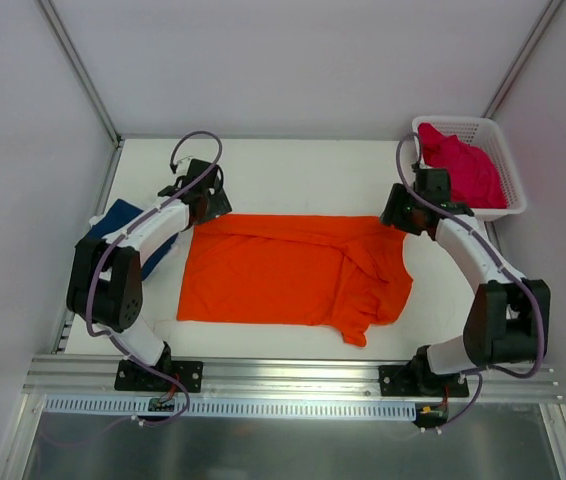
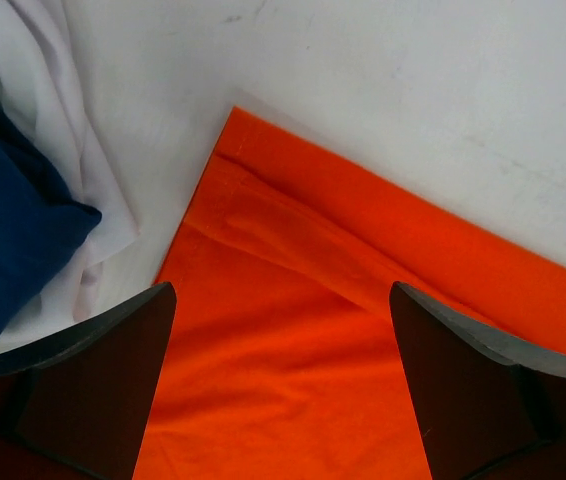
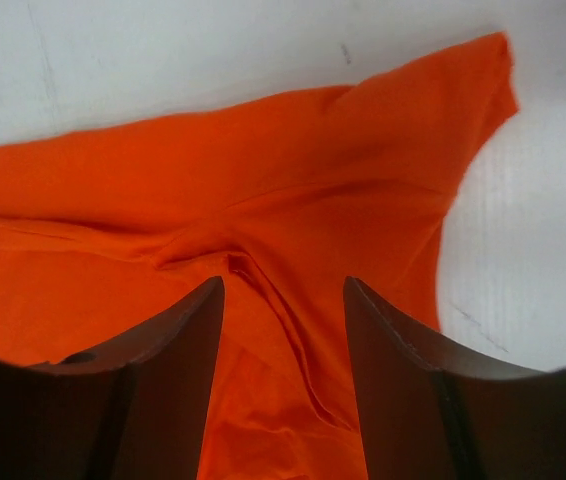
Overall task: Fold and stack the t-shirts
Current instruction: Fold the flattened tshirt in 1/3 of the way
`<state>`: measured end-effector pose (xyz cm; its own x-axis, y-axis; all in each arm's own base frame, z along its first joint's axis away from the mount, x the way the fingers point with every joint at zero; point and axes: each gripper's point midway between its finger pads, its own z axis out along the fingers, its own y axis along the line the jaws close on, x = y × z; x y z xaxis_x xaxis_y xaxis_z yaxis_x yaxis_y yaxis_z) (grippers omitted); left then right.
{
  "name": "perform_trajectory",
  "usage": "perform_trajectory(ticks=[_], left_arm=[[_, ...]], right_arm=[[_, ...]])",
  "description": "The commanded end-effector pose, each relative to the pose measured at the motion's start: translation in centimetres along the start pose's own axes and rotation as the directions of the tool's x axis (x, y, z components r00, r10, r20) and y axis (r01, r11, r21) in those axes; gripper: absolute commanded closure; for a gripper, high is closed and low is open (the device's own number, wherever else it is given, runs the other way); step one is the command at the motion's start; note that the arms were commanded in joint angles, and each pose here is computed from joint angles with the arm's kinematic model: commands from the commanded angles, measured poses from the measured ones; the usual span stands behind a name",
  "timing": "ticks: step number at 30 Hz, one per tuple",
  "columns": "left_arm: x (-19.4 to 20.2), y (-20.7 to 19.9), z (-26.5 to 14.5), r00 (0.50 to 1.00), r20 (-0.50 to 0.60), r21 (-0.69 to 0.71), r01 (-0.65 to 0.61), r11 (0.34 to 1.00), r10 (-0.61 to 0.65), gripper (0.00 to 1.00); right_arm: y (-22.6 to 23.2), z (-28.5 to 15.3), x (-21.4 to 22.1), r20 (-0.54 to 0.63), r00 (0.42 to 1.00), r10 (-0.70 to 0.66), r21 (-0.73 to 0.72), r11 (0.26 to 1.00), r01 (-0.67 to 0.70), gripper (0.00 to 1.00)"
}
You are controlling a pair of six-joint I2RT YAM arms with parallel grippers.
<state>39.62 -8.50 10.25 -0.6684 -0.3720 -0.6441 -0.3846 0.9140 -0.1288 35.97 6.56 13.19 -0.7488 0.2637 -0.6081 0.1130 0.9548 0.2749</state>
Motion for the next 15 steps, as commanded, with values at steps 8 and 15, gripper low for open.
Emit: perform_trajectory(ticks=[8,15], left_arm=[[2.1,1.6,1.0,0.999,-0.036,-0.055,0.005,0.998,-0.007,0.11],[2.7,1.8,1.4,0.999,-0.051,-0.061,0.000,0.998,-0.003,0.11]], right_arm=[[6.0,4.3,0.6,-0.057,0.998,-0.011,-0.179,0.984,0.000,0.51],[6.9,5.5,2.6,-0.110,0.994,-0.028,-0.158,0.987,0.010,0.55]])
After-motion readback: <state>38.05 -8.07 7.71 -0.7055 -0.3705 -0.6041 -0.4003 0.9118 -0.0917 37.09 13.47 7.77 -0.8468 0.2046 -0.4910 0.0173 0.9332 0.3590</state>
